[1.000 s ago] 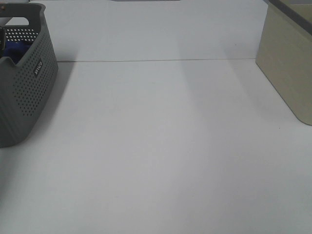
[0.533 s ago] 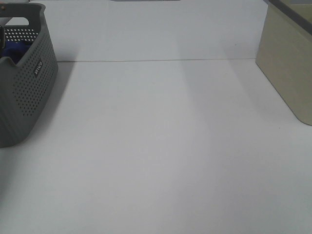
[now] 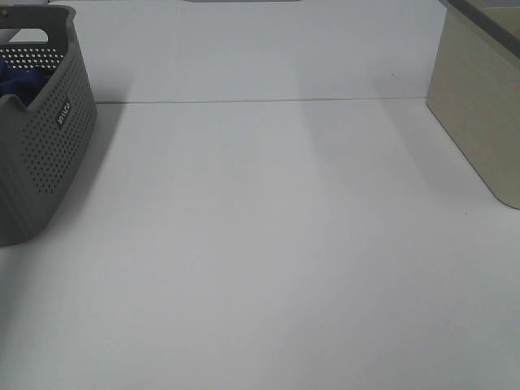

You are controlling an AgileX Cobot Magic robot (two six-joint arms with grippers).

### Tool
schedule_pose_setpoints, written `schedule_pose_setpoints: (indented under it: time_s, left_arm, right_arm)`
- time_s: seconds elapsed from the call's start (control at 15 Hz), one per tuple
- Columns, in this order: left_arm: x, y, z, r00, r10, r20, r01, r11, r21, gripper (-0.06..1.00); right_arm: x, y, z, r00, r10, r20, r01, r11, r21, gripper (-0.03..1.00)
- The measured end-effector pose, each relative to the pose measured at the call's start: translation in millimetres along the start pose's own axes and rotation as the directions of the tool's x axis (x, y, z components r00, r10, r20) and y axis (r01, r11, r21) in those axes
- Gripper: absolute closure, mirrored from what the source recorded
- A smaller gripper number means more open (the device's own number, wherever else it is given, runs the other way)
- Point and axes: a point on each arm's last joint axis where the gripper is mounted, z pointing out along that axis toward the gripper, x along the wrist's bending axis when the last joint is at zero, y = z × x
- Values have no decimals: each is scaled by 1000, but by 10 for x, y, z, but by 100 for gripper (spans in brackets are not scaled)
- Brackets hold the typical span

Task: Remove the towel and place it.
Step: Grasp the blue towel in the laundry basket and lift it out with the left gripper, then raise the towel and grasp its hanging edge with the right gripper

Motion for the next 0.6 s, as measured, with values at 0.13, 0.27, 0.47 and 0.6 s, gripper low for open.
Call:
schedule_pose_setpoints:
  time_s: [0.13,0.27,0.47,0.6]
  left_arm:
    - [44,-31,-320,998,-22,-58,20,999,-35,94]
    - [73,-56,-578,993,-42,-113,34,997,-71,94]
    - [70,-46,-948,982,-70,-178,46,989,-138,94]
    - [37,28,-1147,975,-63,-214,26,985,-172,94]
  right_arm:
    - [6,1,0,1000,4,-7,-4,1000,-1,21]
    - [15,3,1,1000,9,-17,-9,1000,-1,21]
    - [9,29,29,999,-26,-20,27,999,22,21]
    - [12,100,44,997,-75,-32,75,997,18,21]
